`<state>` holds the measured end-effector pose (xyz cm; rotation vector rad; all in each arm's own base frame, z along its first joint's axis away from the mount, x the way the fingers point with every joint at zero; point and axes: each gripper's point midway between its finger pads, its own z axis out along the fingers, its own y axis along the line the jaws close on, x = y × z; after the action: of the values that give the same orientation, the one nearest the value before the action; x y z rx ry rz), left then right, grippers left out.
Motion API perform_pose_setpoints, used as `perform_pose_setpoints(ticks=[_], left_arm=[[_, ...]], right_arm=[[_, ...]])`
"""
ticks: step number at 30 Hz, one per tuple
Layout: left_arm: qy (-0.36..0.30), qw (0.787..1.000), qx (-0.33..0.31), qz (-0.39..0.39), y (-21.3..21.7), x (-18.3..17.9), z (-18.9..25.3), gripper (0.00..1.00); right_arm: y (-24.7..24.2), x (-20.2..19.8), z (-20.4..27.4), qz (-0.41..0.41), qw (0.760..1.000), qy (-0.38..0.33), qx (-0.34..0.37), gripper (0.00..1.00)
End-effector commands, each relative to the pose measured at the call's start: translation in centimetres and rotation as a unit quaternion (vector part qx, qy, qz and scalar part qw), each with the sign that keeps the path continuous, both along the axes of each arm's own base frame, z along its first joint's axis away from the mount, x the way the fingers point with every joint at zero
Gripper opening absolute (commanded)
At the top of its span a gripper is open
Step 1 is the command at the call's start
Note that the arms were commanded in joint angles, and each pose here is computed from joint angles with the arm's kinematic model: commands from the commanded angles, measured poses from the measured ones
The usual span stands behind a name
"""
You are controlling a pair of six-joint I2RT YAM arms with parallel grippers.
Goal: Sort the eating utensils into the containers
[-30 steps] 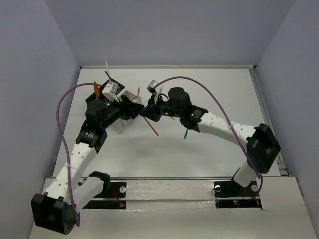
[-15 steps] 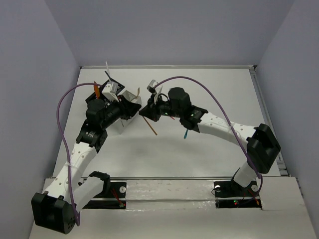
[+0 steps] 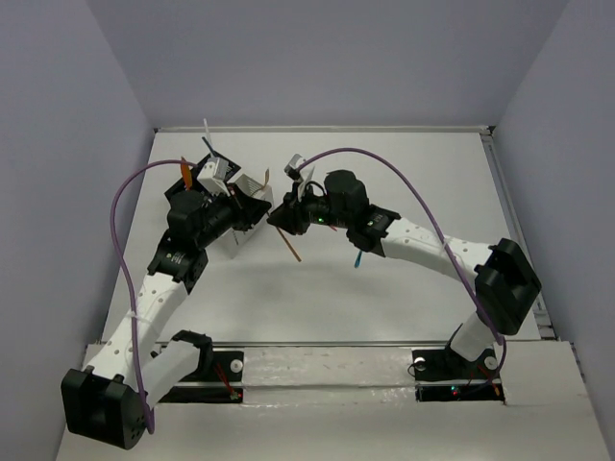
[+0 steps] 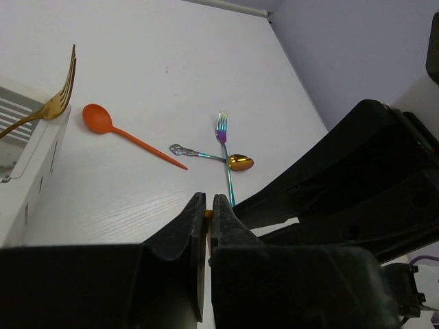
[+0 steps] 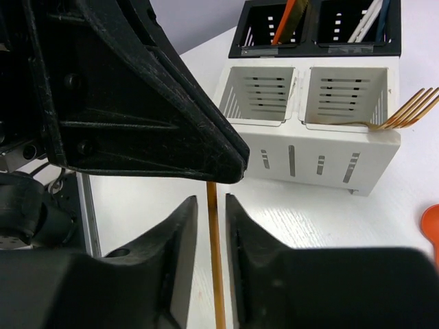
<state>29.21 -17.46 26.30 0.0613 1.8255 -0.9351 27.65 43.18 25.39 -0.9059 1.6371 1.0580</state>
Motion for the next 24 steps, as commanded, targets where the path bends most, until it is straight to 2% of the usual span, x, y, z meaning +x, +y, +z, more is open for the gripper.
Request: perform_pose_setpoints(ticks=[1,4,8,9,10,12,13,18,24], left_arm=[[-0.03,1.0,-0.001,0.003,0.1,0.1,1.7,0.06],[-0.038,0.999,0.002,0.013,0.4,0.4,2.3,0.06],[-0.047,0.998,0.006,0.028,0.8,0.7,3.5,0.06],[-0.052,0.998,0.007,0.033,1.0,0.8,3.9,0.06],[-0.059,0.997,0.008,0.044,1.3,1.1,4.6,0.06],[-0.065,0.996,0.012,0.056,1.7,1.2,5.3,0.06],[-0.074,0.995,0.01,0.07,2.2,1.4,6.2,0.06],[-0.104,0.986,0.004,0.134,3.9,3.1,9.6,0.06],[-0.136,0.959,0.032,0.246,7.6,6.5,14.4,0.06]], right_arm=[[-0.1,-0.7,3.5,0.003,0.999,-0.024,0.045,0.4],[-0.7,-1.4,3.5,0.008,0.999,-0.021,0.045,0.58],[-2.9,-3.1,4.8,0.003,0.998,-0.022,0.051,0.74],[-3.4,-3.4,5.0,0.0,0.998,-0.024,0.053,0.74],[-4.2,-3.9,3.7,-0.004,0.999,-0.015,0.044,0.78],[-5.9,-4.9,4.9,-0.017,0.998,-0.023,0.059,0.81],[-6.8,-5.4,3.2,-0.023,0.998,-0.014,0.049,0.81],[-10.2,-7.0,1.3,-0.058,0.997,-0.002,0.059,0.81],[-14.2,-5.3,-1.2,-0.176,0.984,0.004,0.042,0.78]])
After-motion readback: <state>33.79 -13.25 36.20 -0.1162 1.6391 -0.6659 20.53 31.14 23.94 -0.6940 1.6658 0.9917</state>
